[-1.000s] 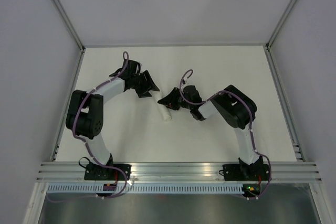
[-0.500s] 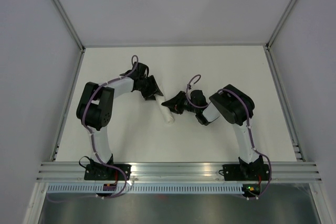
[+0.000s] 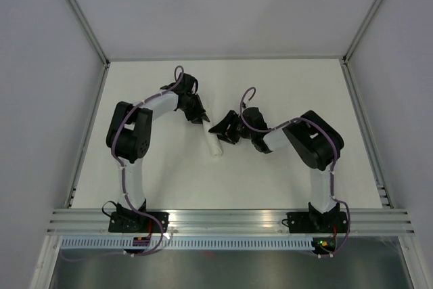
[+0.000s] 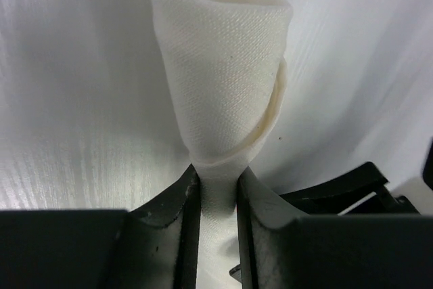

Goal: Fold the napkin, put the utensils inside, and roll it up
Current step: Roll the napkin at the center of the board.

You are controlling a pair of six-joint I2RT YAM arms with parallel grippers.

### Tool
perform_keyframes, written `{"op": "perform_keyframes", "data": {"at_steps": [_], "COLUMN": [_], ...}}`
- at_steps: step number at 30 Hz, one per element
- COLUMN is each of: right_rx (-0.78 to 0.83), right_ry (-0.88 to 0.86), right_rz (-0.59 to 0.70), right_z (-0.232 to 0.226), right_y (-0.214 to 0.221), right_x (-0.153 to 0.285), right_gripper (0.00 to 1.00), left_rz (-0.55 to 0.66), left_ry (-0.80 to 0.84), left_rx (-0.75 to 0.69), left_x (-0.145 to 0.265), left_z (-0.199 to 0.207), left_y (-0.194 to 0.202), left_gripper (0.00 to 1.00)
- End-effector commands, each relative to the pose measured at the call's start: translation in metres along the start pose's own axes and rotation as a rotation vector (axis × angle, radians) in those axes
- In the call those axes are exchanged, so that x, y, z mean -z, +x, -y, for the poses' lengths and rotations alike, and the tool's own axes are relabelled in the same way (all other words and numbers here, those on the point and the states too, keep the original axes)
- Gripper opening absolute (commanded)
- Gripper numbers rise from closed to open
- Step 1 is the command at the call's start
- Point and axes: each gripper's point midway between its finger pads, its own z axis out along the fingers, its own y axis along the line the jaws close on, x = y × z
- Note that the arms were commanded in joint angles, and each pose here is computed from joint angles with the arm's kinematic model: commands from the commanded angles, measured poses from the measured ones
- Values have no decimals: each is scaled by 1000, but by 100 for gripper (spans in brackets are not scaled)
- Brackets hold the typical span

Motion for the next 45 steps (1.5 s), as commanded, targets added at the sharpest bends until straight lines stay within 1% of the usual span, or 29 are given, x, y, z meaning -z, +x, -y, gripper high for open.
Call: {"op": "perform_keyframes", "data": {"at_steps": [1,2,3,4,5,6,7,8,9,13,19,21,26,31,37,43,45], "right_rx": [155,216,245,284,323,390,427,473,525,618,655,668,700,721,733,765,770], "right_ry": [451,459,466,484,487,497,510,531,540,547,547,547,483,434,500,619,616], "right_rz": [-7,4,14,49,56,54,69,85,87,107,164,208,212,173,138,140,135], "right_z": [94,82,77,73,59,55,49,38,34,12,-6,-16,-46,-63,-52,-32,-31], "right_y": [2,-6,-10,-21,-25,-27,-31,-32,-33,-21,-25,-30,-19,0,6,4,6], "right_x": [31,37,39,42,44,45,45,44,44,39,37,43,38,18,-1,-5,-8], "right_gripper": [63,63,64,63,63,63,62,62,62,63,64,65,65,66,67,67,67], "left_rz": [13,15,20,9,3,8,-9,-30,-20,-32,-39,-40,-37,-47,-52,-50,-51], "left_ry": [-79,-82,-78,-93,-100,-90,-97,-116,-116,-165,-223,-238,-263,-282,-282,-290,-291], "left_rx": [-34,-42,-51,-59,-68,-85,-99,-105,-115,-130,-147,-152,-155,-164,-182,-191,-190], "left_x": [-1,0,2,1,0,2,-2,-1,0,1,3,5,7,5,2,2,2], "left_z": [-9,-7,-3,-5,-4,4,3,2,6,2,-4,-5,-6,-8,-1,1,1], "left_y": [-8,-8,-12,-10,-9,-13,-11,-7,-12,-12,-13,-14,-15,-14,-13,-14,-14], "left_gripper": [6,4,2,2,2,2,2,2,2,2,2,2,2,2,2,2,2]}}
